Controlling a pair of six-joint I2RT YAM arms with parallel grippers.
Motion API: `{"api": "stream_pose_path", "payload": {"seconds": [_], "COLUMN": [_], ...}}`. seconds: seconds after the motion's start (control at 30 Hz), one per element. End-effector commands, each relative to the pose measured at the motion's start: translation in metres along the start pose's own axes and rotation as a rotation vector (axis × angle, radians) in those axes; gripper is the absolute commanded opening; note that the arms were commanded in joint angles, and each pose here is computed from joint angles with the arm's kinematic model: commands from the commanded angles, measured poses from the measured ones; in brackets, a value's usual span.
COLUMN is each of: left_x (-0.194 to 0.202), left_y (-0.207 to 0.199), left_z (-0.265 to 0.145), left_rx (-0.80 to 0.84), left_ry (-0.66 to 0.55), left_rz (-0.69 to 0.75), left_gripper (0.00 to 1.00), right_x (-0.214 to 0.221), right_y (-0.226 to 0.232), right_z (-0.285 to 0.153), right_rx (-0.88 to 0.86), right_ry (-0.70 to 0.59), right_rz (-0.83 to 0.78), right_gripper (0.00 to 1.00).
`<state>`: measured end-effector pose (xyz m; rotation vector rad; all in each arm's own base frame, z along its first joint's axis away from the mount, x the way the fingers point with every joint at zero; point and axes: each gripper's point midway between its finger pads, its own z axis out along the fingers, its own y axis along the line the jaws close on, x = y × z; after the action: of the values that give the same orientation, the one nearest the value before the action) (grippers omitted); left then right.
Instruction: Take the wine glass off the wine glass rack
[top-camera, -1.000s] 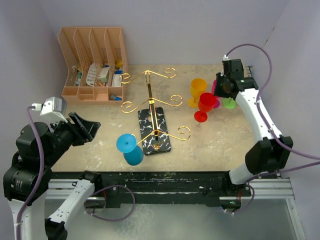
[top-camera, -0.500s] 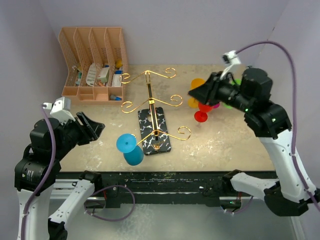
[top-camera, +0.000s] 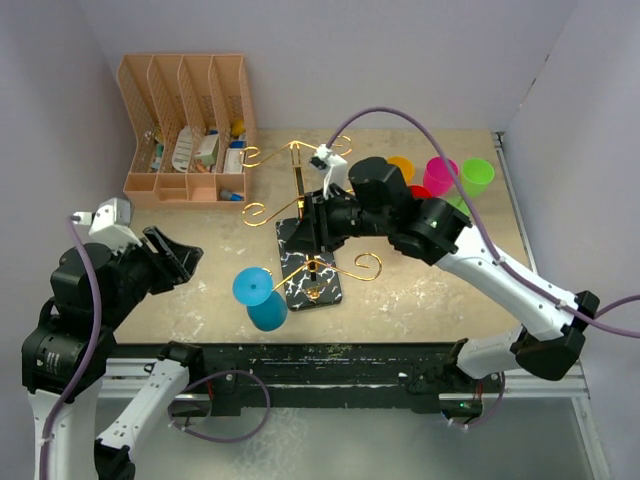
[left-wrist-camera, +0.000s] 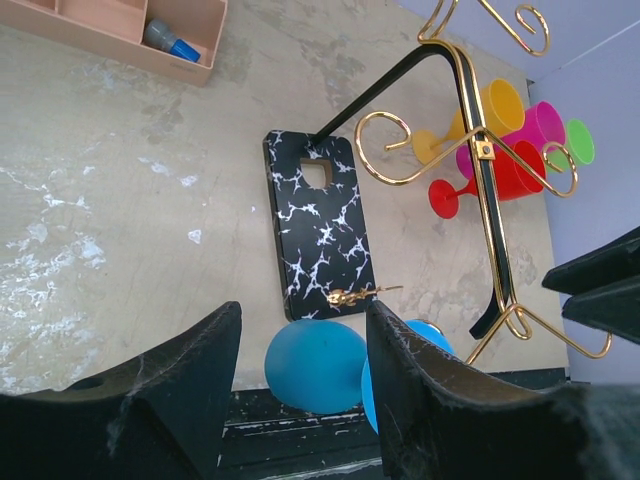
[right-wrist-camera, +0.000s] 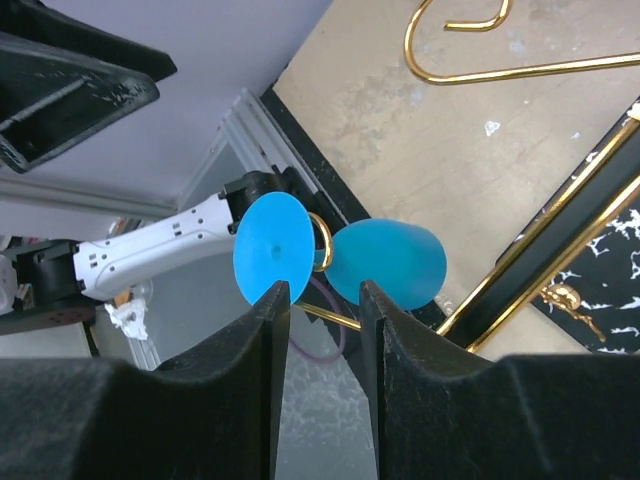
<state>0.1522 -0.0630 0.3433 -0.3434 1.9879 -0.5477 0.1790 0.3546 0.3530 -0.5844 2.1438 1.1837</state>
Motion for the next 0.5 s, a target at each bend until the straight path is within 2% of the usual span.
{"api": "stream_pose_path", "payload": {"seconds": [0.0,0.47], "left_x": [-0.017,-0.021], "left_y": [-0.005,-0.004], "left_z": [-0.012,-0.022], "left_rx": [0.008,0.0], "left_ry": [-0.073,-0.097], "left_rz": [-0.007,-0.011], "left_gripper": [0.57,0.57], "right_x": [-0.01,0.034], "right_y": [0.007,0.02], "right_z": [-0.001,0.043], "right_rx": [0.013,-0.065], "right_ry": [-0.056,0.101], "right_rz": [-0.02,-0.052], "right_gripper": [0.39,0.44]}}
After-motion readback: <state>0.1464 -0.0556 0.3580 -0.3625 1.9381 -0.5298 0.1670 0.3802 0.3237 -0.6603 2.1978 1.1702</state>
